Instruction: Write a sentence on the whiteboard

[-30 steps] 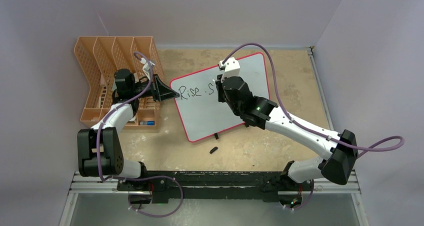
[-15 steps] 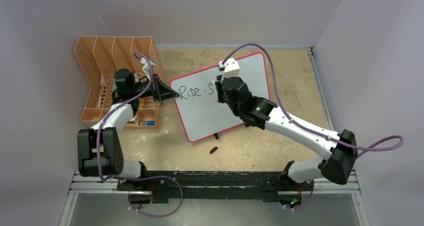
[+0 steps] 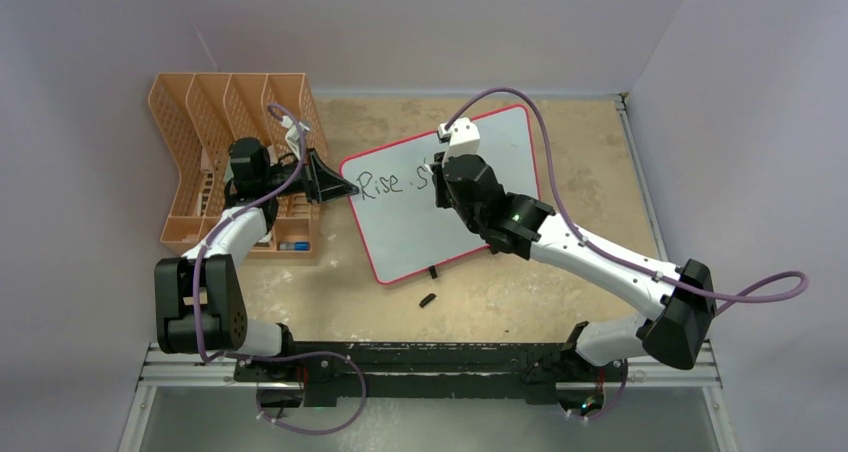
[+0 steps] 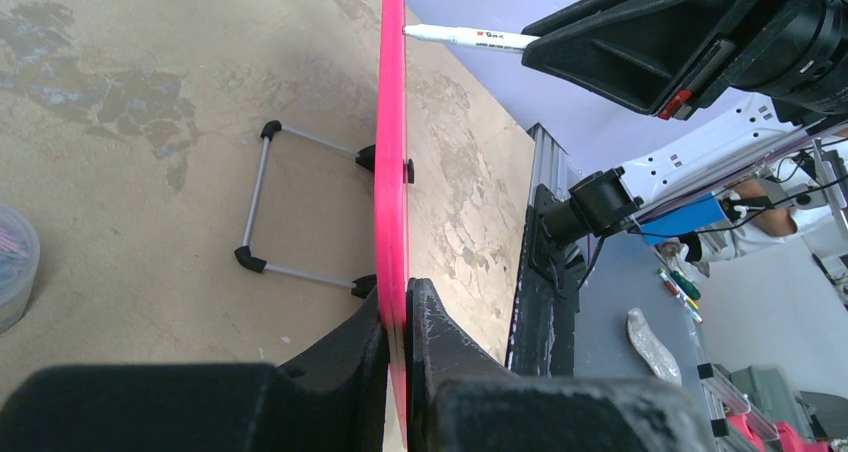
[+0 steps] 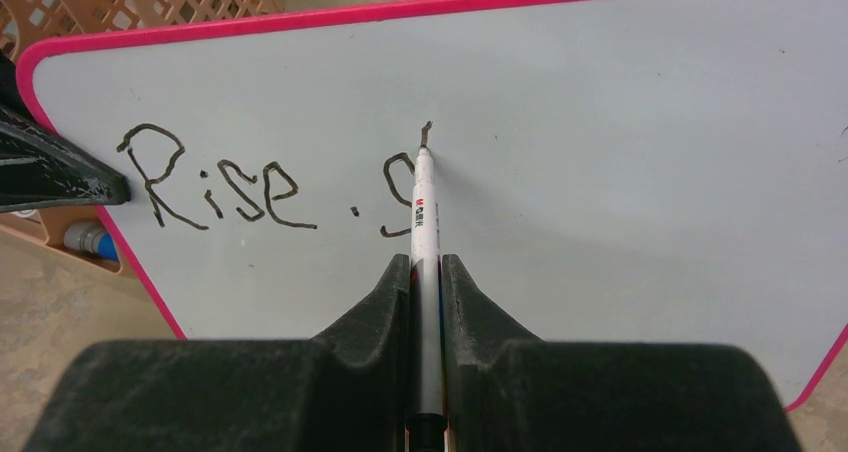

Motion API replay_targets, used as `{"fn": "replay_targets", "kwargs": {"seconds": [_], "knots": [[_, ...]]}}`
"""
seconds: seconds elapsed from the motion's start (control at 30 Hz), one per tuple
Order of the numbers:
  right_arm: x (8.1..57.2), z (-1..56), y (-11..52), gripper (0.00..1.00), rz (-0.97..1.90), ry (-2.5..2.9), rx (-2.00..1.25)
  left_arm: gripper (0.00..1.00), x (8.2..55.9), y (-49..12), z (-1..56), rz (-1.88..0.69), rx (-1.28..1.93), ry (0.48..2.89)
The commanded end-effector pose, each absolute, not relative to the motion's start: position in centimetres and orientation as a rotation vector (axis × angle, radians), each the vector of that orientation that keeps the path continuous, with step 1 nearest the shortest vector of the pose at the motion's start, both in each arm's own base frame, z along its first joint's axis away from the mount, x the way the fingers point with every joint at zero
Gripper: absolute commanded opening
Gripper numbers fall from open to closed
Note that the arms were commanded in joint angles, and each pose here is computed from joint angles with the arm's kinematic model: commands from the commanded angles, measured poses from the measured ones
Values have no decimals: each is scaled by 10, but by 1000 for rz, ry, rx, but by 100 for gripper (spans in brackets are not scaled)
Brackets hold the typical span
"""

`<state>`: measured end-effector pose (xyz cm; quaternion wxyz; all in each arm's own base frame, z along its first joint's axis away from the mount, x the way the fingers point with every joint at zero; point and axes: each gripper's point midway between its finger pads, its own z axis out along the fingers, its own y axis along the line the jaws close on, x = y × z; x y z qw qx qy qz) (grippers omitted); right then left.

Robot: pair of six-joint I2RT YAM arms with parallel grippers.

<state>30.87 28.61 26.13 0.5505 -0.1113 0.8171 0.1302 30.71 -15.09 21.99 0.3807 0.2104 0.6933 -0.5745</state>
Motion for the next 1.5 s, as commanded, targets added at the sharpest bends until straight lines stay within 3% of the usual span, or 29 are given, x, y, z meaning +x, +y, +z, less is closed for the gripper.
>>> {"fn": "replay_targets", "kwargs": {"seconds": [0.0,0.97,1.47], "knots": [[303,244,277,0,280,1992,-273,0,306,-157,231,-1440,610,1725],[286,222,272,0,298,2063,-314,0,306,-157,230,-1438,606,1727],[284,259,269,0,356,1972,-271,0,306,-157,231,-1434,605,1727]]}}
